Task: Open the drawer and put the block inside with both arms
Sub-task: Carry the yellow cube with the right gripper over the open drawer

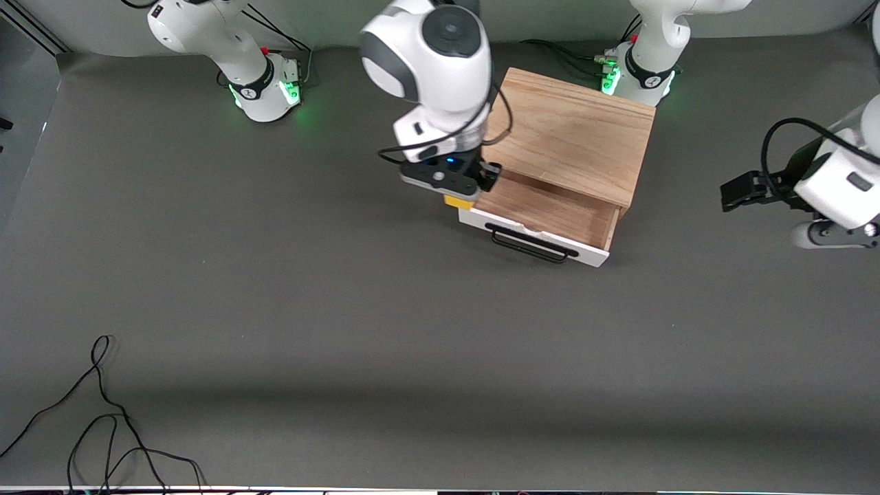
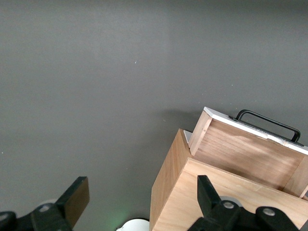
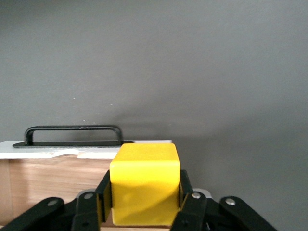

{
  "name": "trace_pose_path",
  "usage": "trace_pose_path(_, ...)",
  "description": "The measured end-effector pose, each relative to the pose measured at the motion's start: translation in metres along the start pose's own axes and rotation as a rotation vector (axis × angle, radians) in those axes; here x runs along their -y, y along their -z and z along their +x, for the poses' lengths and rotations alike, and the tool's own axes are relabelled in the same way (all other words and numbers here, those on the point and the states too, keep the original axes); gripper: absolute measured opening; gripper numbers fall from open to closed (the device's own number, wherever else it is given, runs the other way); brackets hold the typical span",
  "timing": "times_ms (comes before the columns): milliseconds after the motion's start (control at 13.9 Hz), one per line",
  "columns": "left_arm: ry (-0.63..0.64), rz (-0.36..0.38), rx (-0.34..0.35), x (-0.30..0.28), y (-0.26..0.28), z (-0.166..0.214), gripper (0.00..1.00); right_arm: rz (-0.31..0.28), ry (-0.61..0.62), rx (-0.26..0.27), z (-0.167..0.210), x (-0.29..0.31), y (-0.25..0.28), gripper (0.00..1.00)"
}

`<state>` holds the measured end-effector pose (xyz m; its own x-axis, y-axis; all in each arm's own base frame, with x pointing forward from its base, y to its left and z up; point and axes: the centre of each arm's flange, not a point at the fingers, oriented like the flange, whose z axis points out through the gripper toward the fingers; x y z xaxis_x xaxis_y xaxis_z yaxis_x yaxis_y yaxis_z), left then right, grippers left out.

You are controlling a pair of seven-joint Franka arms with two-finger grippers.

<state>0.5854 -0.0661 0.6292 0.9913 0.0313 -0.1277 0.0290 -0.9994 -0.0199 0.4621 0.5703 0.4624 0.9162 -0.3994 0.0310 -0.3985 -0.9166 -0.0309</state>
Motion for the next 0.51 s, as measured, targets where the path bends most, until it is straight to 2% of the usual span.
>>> trace_pose_path(289, 0.018, -0.009, -0.05, 0.014, -0.004, -0.015, 1.0, 0.018, -0.013, -0.01, -0.021, 0.031, -0.043, 0.55)
trace_pose_path(505, 0.019, -0.003, -0.076, 0.014, 0.003, -0.036, 1.0, 0.0, 0.001, -0.007, -0.041, 0.041, -0.071, 0.55)
